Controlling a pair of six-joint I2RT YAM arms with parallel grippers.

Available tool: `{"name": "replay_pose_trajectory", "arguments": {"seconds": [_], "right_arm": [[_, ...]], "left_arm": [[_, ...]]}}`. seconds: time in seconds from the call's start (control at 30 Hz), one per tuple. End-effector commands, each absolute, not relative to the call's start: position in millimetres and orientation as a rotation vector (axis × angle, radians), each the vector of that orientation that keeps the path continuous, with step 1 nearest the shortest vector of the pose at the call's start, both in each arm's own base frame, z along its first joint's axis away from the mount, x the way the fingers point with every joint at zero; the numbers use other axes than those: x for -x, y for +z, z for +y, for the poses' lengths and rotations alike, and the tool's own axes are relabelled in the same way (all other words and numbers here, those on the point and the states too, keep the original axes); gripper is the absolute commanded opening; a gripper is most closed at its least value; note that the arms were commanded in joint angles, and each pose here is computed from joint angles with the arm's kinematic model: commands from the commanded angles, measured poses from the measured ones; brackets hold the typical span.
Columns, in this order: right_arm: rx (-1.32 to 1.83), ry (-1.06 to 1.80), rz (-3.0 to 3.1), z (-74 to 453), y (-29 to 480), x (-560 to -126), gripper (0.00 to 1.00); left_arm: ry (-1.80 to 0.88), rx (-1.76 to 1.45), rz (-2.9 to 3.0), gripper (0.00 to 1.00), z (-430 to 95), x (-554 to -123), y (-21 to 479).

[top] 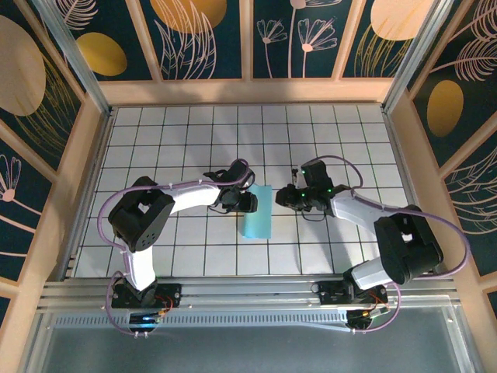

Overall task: Fold a paper plane with a square sheet of paper (fold left side to right side)
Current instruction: Hold the square sheet of paper at the center of the table, then first fold the square sheet of paper in half at the center of the table.

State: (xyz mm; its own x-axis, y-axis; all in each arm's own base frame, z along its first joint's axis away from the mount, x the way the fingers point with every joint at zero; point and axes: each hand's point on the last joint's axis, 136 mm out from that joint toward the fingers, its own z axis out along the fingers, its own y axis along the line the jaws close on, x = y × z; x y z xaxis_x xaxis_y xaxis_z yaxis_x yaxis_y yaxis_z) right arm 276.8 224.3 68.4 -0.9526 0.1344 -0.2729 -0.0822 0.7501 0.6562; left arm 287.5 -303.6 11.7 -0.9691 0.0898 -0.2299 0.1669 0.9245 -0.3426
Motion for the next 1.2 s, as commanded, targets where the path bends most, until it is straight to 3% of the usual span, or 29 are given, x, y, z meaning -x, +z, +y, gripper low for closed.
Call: {"name": "replay_pose_trajectory", "arguments": {"seconds": [0.0,0.17,0.73,1.17], "right_arm": [[-0.002,1.131,2.65,243.6,64.3,-268.0,0.15],[0.039,1.16,2.678,262.2,56.2,-265.4,0.04],[0.044,0.891,2.889,249.1,-1.1,-249.8,0.01],[0.043,0.795,2.972,234.0,-23.2,-234.9,0.01]], "left_arm": [[-0.466,-0.221,2.966,0.49,-299.2,-269.8,-38.0],[-0.467,-0.221,2.966,0.49,-299.5,-269.8,-37.6],[-0.444,-0.205,2.919,0.49,-297.1,-277.8,-26.1],[-0.578,-0.144,2.684,0.64,-297.2,-298.8,61.8]]}}
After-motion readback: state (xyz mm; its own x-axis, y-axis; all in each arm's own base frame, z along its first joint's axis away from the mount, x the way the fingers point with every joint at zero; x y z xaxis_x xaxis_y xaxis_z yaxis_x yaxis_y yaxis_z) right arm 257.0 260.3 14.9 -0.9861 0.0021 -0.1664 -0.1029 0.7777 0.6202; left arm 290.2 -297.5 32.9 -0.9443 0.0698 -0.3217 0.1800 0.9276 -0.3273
